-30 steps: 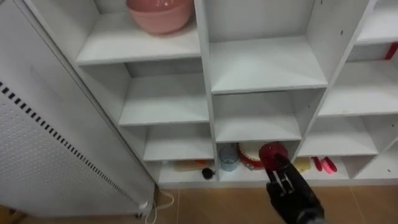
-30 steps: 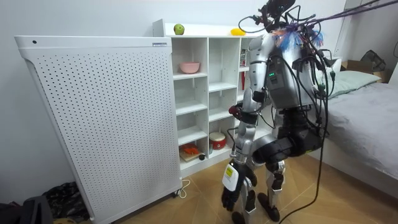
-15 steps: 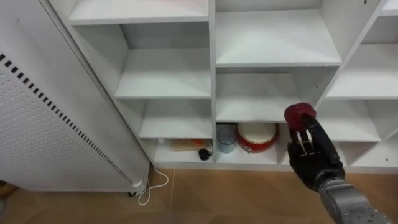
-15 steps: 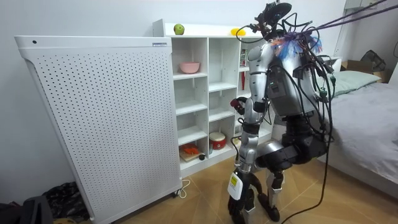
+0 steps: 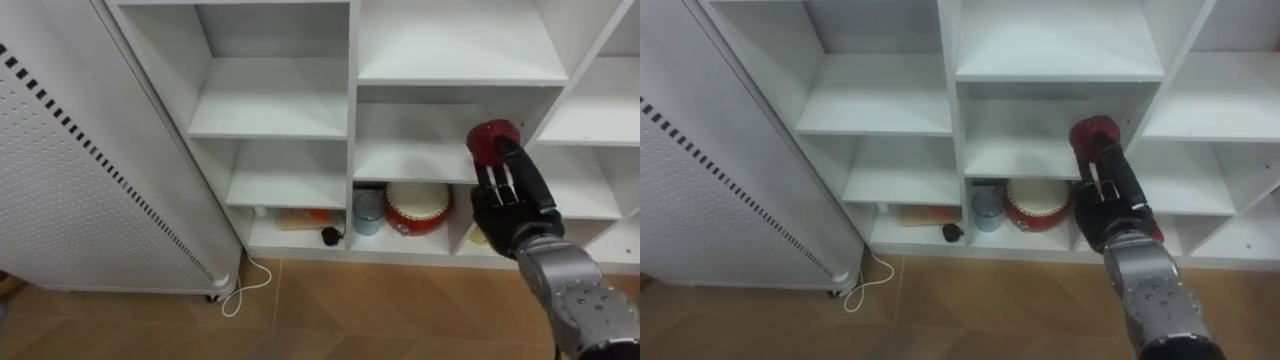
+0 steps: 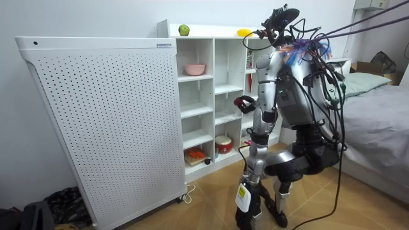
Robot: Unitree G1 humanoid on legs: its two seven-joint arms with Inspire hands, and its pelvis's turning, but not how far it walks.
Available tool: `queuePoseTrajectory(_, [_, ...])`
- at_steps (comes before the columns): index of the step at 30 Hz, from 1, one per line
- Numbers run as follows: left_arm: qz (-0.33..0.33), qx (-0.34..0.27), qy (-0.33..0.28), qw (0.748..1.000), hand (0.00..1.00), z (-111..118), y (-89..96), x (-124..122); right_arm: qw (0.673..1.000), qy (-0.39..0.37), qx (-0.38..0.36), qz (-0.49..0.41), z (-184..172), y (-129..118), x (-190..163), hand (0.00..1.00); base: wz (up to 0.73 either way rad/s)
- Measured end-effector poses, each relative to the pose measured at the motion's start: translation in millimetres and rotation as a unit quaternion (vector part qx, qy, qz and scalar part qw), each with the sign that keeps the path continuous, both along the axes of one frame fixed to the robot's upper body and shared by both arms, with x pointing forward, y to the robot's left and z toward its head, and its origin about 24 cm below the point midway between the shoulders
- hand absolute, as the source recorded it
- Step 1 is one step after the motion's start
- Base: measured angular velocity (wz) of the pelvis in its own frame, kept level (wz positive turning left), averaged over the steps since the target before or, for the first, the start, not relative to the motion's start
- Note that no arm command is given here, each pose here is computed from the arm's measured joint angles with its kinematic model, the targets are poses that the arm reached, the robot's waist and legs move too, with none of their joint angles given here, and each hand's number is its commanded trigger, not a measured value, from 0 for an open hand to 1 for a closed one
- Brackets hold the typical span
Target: Arrange fruit in the closet
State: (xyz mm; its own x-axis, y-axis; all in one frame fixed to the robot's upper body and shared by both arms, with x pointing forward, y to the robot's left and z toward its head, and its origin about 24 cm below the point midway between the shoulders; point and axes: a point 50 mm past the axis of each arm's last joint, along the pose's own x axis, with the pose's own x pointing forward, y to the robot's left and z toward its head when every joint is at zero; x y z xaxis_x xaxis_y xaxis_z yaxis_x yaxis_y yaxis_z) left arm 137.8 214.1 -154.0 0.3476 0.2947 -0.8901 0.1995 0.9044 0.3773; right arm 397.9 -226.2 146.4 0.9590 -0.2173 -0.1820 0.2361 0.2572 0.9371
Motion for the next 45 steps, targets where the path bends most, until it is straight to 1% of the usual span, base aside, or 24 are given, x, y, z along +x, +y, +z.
queuePoseTrajectory(3, [0.001,0.004,0.001,1.0,0.0,0.2,3.3,-1.4,1.0,-0.005,-0.004,-0.005,8.0,-1.4,0.2,1.0,0.0])
queuePoseTrajectory(6, [0.003,0.009,0.004,1.0,0.0,0.3,8.2,-4.0,1.0,0.003,-0.008,-0.011,7.6,-2.4,-0.1,1.0,-0.01])
queuePoseTrajectory(11, [0.005,0.01,0.011,1.0,0.0,-1.3,8.9,-9.7,1.0,0.016,-0.012,-0.016,6.4,-2.9,-0.5,1.0,-0.02])
queuePoseTrajectory(12, [0.005,0.01,0.011,1.0,0.0,-1.3,8.9,-9.8,1.0,0.017,-0.012,-0.017,6.3,-2.9,-0.5,0.83,0.0])
queuePoseTrajectory(13, [0.005,0.01,0.011,1.0,0.0,-1.3,8.9,-9.7,1.0,0.018,-0.012,-0.017,6.2,-2.9,-0.6,0.02,0.0])
queuePoseTrajectory(14, [0.005,0.01,0.011,1.0,0.0,-1.3,8.9,-9.7,1.0,0.019,-0.013,-0.017,6.1,-2.9,-0.6,0.0,0.0])
queuePoseTrajectory(23, [-0.004,0.011,0.014,1.0,0.0,-1.8,8.1,-10.7,0.999,0.037,-0.012,-0.022,4.2,-3.3,-1.1,0.0,0.0])
queuePoseTrajectory(34, [-0.007,-0.007,0.025,1.0,0.0,-3.6,7.5,-15.5,0.998,0.047,-0.011,-0.027,3.3,-3.7,-1.5,0.0,0.0])
queuePoseTrajectory(45, [-0.006,-0.007,0.024,1.0,0.0,-4.3,12.0,-24.0,0.996,0.072,-0.005,-0.046,1.4,-6.7,-3.1,0.0,0.0])
